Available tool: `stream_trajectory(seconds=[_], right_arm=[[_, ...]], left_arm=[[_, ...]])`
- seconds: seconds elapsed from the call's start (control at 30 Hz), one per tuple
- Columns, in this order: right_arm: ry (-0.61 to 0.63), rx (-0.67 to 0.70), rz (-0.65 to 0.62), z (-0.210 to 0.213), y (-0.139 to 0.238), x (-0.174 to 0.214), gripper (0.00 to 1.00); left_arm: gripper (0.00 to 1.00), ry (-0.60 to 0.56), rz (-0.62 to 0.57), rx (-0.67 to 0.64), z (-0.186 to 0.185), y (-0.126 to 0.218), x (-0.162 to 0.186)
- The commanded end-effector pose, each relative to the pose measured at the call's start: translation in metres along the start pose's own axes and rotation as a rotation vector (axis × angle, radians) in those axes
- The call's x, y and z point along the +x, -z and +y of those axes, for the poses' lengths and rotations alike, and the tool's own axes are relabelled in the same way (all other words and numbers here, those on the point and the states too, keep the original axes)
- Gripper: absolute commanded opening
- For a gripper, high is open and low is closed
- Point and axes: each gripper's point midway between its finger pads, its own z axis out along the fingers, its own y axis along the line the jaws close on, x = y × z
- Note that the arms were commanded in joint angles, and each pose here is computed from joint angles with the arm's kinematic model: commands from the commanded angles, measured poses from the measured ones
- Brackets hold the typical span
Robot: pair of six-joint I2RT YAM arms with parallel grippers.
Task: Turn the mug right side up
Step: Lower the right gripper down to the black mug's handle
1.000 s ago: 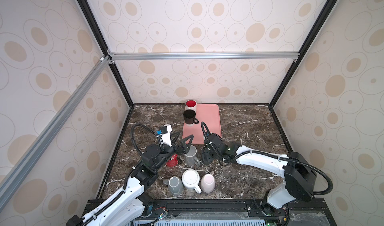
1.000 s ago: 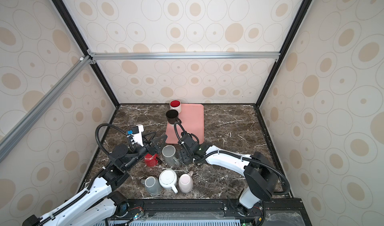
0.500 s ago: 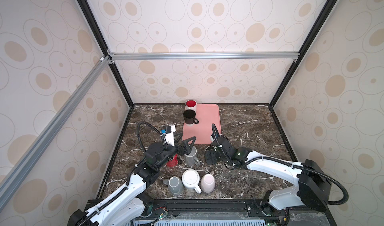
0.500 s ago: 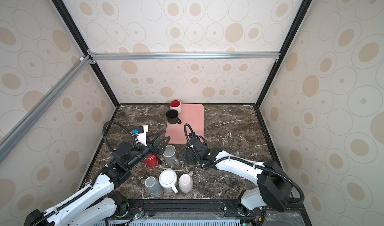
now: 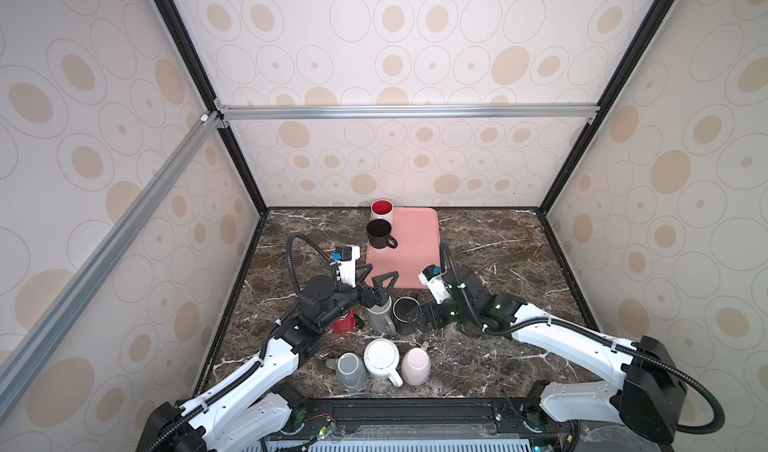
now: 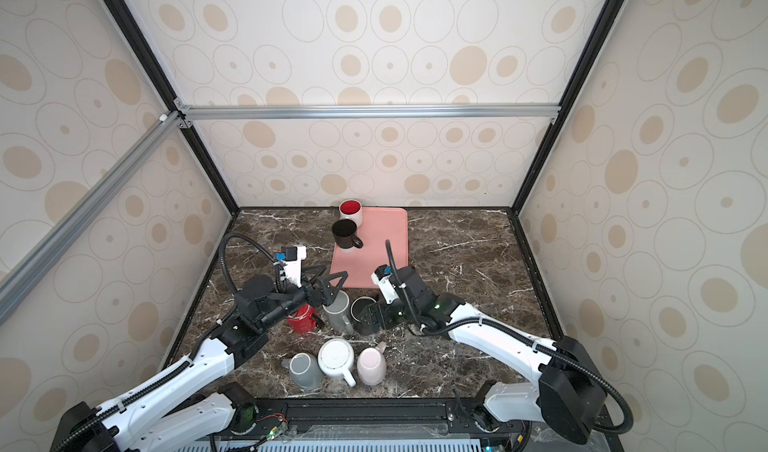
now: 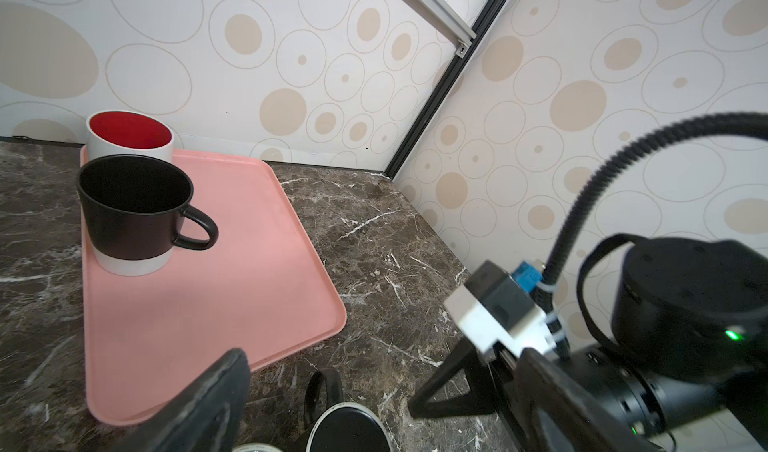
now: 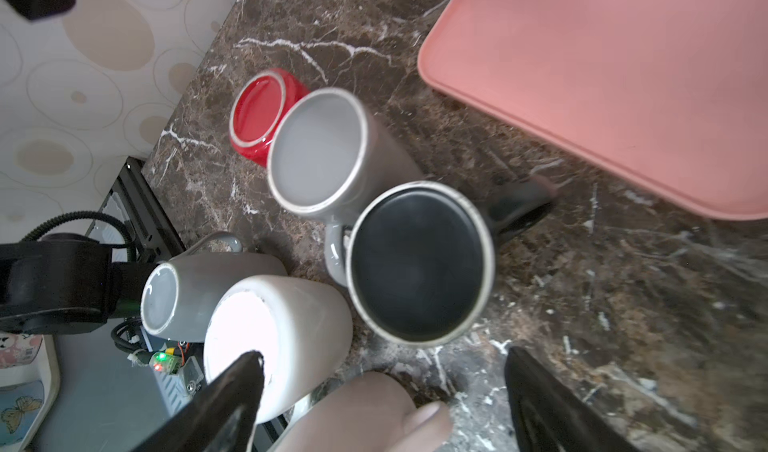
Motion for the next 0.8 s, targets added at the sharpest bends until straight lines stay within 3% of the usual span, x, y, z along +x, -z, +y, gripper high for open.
stream_trajectory(seconds=[0.0, 0.17, 0.33, 0.77], right_arm=[[0.07, -0.113, 0.042, 0.003, 0.004, -0.006, 0.92], [0.052, -0.18, 0.008, -0.017, -0.009, -0.041, 0.91], [-0.021, -0.361, 0.015, -0.026, -0.028, -0.07, 0.89], [-0.129, -0.429, 0.138, -0.035, -0.067, -0.056, 0.85]], left_arm=[[0.99, -0.034, -0.022, 0.039, -0.015, -0.002, -0.016], [0.99, -0.025, -0.024, 0.051, -0.018, -0.004, -0.017], [0.99, -0.025, -0.014, 0.051, -0.019, -0.003, -0.015], [0.99, -0.026, -0.023, 0.034, -0.015, -0.001, -0.015]])
